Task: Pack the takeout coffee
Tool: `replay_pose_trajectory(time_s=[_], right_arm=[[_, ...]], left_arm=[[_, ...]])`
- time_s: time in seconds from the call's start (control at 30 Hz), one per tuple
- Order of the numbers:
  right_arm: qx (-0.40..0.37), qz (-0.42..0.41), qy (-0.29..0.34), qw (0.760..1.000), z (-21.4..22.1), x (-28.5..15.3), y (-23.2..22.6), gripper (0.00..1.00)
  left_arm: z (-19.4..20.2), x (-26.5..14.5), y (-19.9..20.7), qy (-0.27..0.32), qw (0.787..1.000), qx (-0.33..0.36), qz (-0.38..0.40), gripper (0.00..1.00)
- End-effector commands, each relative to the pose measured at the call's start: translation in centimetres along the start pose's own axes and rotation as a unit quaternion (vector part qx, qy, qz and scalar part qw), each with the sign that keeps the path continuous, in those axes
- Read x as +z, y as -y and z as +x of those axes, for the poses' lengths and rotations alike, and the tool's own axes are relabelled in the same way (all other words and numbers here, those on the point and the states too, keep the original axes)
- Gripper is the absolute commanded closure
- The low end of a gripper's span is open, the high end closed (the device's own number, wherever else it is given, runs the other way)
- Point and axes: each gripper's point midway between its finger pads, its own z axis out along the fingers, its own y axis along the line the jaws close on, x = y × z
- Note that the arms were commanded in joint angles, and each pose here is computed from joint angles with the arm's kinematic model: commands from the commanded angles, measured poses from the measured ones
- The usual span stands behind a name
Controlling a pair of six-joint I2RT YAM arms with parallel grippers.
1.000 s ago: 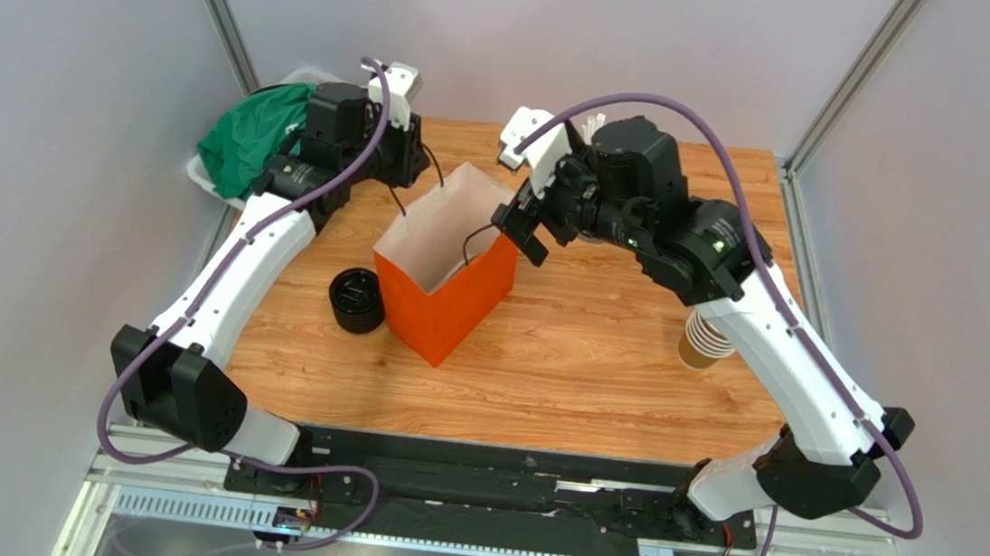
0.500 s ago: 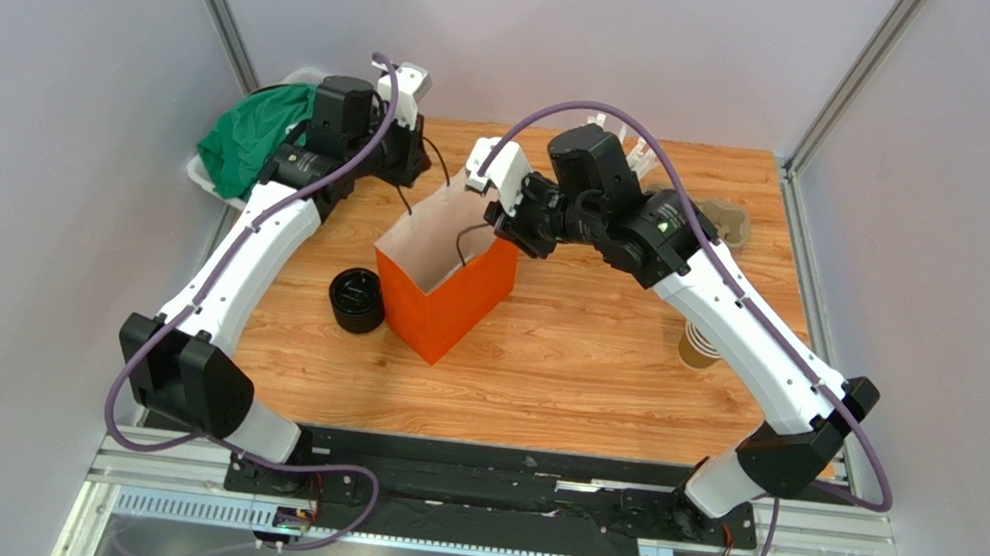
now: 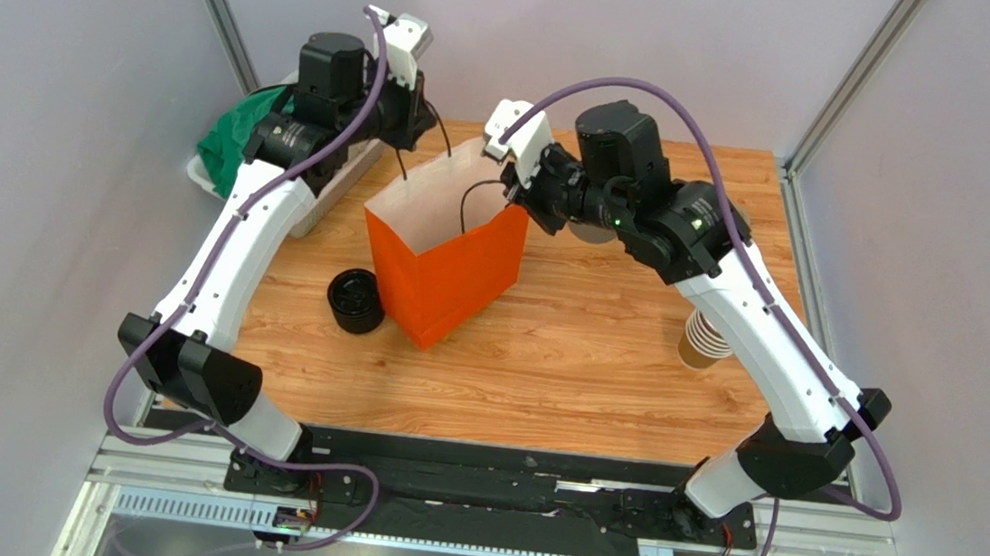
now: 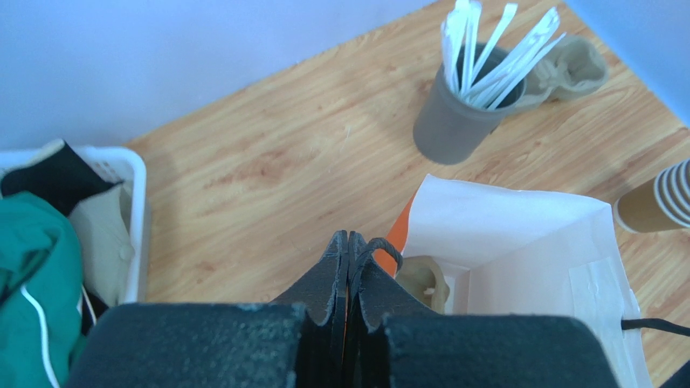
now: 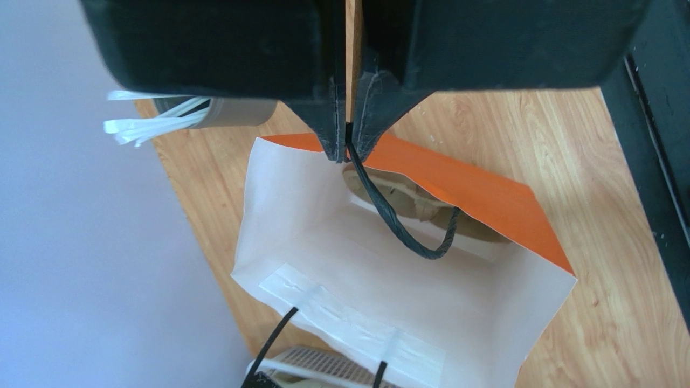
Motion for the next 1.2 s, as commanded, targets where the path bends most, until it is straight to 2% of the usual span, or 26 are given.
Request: replay_pose_trajectory(time_s=[0.0, 0.13, 0.2, 0.23, 0.27, 0.37, 0.5, 0.63, 0.87, 1.0, 1.17], right_arm=[[0.01, 0.062, 0.061, 0.996, -4.2, -3.4, 2.7, 1.0], [0.013, 0.047, 0.043, 0.998, -2.7, -2.4, 1.8, 1.0], [0.014, 0.043, 0.034, 0.998, -1.3, -1.4, 1.3, 1.0], [0.014, 0.029, 0.001, 0.999, 1.7, 0.4, 0.3, 1.0], [0.014, 0.028, -0.007, 0.999, 2.6, 0.9, 0.0, 1.0], [0.018, 0.031, -0.024, 0.999, 4.8, 2.2, -0.5, 1.0], [0.02, 0.035, -0.02, 0.999, 4.8, 1.9, -0.5, 1.0], [0.018, 0.049, -0.016, 0.999, 4.3, 1.2, 0.1, 1.0], [0.018, 0.074, -0.001, 0.997, 3.5, -0.9, 1.5, 1.0], [0.011, 0.047, -0.009, 0.999, 4.8, -1.8, 0.1, 1.0], [-0.001, -0.018, -0.054, 0.998, 10.4, -1.5, -3.9, 1.0]], left_arm=[[-4.2, -0.6, 1.3, 0.041, 0.999, 0.024, 0.02, 1.0], [-3.7, 0.3, 1.9, 0.036, 0.998, 0.039, 0.031, 1.0], [-1.2, 1.8, 2.1, 0.015, 0.999, 0.033, 0.038, 1.0], [0.1, 2.5, 2.2, 0.002, 0.999, 0.033, 0.042, 1.0], [2.1, 3.4, 2.2, -0.021, 0.998, 0.029, 0.043, 1.0], [4.4, 4.8, 2.3, -0.05, 0.997, 0.027, 0.05, 1.0], [2.9, 4.5, 2.5, -0.036, 0.998, 0.03, 0.05, 0.97], [-0.7, 3.4, 2.6, -0.005, 0.998, 0.048, 0.044, 0.96], [-3.2, 3.8, 2.8, 0.009, 0.996, 0.073, 0.04, 0.96], [-3.7, 4.8, 3.5, 0.014, 0.994, 0.091, 0.054, 0.99], [-1.9, 5.8, 5.7, -0.001, 0.989, 0.116, 0.09, 1.0]])
